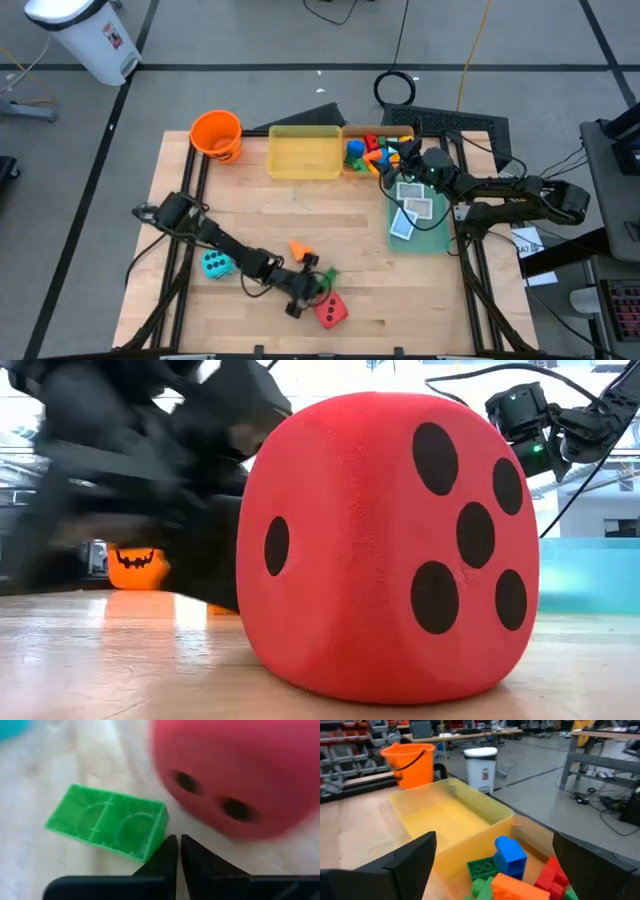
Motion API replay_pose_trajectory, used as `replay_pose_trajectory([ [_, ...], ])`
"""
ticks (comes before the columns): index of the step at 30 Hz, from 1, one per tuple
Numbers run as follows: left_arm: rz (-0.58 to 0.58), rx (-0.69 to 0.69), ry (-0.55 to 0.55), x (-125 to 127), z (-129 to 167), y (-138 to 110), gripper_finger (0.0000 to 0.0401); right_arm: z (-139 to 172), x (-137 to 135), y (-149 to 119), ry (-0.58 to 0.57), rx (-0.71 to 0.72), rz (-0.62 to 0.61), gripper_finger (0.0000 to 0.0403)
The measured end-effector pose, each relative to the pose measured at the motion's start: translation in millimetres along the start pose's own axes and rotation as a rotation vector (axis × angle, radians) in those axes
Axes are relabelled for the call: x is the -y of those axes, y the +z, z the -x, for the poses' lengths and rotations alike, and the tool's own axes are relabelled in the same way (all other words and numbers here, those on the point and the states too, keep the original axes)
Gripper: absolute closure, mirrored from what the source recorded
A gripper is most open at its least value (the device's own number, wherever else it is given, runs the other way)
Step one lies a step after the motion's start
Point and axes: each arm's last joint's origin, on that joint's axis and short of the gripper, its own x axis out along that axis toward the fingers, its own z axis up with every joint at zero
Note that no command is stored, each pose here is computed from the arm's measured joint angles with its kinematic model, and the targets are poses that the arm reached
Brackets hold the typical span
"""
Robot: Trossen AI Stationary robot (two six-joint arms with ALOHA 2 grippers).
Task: Pick & Place Toys
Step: Put the green game piece into the orange bin
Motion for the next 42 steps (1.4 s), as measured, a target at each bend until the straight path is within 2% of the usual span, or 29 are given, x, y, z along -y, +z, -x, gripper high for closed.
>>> replay_pose_trajectory([
  [8, -0.085, 0.127, 0.177, -48.8, -10.9, 6.2, 0.036, 0.7, -3.5, 0.6, 0.016, 0.006, 0.002, 0.0035],
  [13, -0.087, 0.107, 0.226, -74.7, -12.4, 2.1, 0.0359, 0.7, -3.5, 0.7, 0.016, 0.006, 0.01, 0.0035],
  [15, -0.051, 0.105, 0.242, -82.9, -12.3, 0.9, 0.0359, 0.7, -3.4, 0.2, 0.015, 0.002, 0.012, 0.0035],
  [19, 0.12, 0.156, 0.253, -92.0, -8.2, 5.4, 0.0359, 0.7, -3.4, 0.0, 0.015, -0.001, 0.023, 0.0035],
  [23, 0.195, 0.162, 0.251, -95.0, -7.9, 5.2, 0.0346, 0.7, -3.4, 0.0, 0.015, -0.001, 0.03, 0.0035],
  [27, 0.274, 0.126, 0.242, -95.2, -8.7, 0.7, 0.0291, 0.7, -3.4, 0.0, 0.015, -0.001, 0.03, 0.0035],
  [31, 0.289, 0.114, 0.244, -94.7, -8.8, -0.6, 0.0206, 0.7, -3.4, 0.0, 0.015, -0.001, 0.03, 0.0035],
  [36, 0.294, 0.031, 0.257, -101.7, -9.3, -10.2, 0.011, 0.7, -3.4, 0.0, 0.015, 0.0, 0.033, 0.0035],
  [39, 0.305, 0.058, 0.266, -110.8, -9.0, -9.7, 0.008, 0.8, -3.4, -0.1, 0.015, -0.001, 0.031, 0.0035],
  [42, 0.305, 0.152, 0.194, -118.6, -8.1, -2.8, 0.0066, 0.8, -3.4, -0.1, 0.015, -0.001, 0.03, 0.0035],
])
